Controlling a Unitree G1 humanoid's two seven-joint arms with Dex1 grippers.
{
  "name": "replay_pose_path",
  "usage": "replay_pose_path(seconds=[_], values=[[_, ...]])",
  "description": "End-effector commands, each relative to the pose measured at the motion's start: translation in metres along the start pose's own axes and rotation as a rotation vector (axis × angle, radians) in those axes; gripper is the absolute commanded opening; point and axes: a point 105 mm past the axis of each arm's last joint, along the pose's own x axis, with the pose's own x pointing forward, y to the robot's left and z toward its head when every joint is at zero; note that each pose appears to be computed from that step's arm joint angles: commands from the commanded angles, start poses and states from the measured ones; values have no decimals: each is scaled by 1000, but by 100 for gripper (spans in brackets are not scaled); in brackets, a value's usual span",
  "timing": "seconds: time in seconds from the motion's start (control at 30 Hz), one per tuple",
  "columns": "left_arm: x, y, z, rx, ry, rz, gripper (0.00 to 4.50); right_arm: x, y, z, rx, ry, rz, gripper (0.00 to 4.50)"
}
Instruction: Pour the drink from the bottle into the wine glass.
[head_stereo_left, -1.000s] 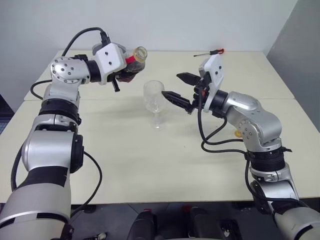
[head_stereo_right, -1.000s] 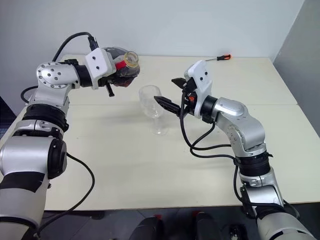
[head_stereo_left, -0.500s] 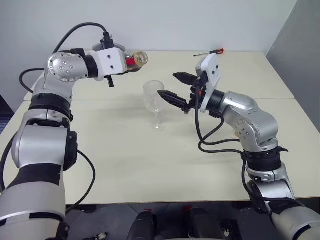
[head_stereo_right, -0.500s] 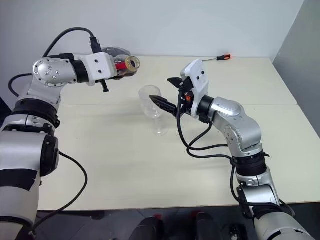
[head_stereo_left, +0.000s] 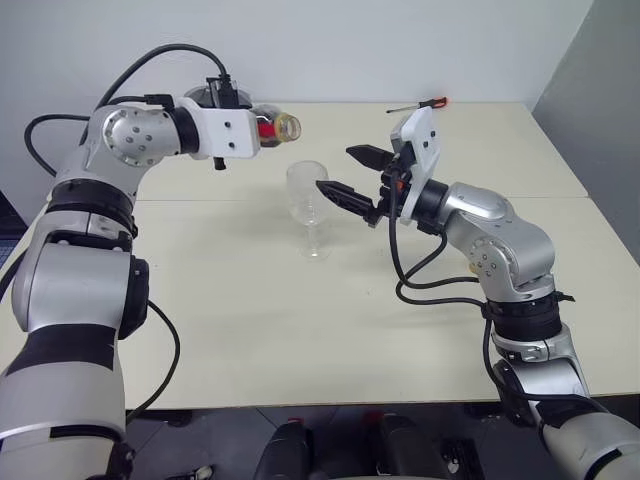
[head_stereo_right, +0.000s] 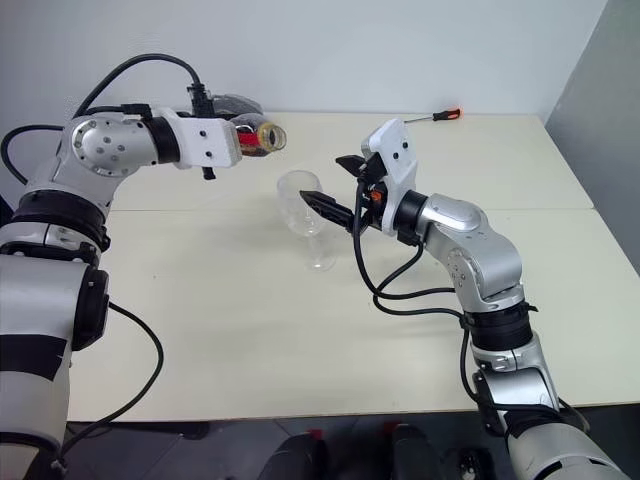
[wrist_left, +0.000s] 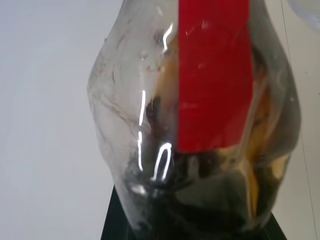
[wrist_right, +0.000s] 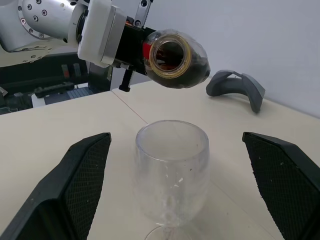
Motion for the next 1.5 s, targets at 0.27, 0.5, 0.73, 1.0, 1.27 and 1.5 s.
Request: replay_pose_path(seconds=[0.27,0.5,0.73,1.0,1.27,1.5], values=[[-7,27,8,98,-2,68,72,2,1,17,-48,-43,6,450],[-6,26,8,154,17,47,72,2,0,17,-50,-44,5,450],[-6,28,7,200,37,39,72,2,-1,18,-51,-49,-3,450],[-5,28,8,243,46,25,72,2,-2,18,-49,-52,-6,450],[-5,29,8,281,58,20,72,2,-2,18,-47,-54,-5,450],[-6,29,5,292,69,17,72,3,0,19,-41,-59,7,450]])
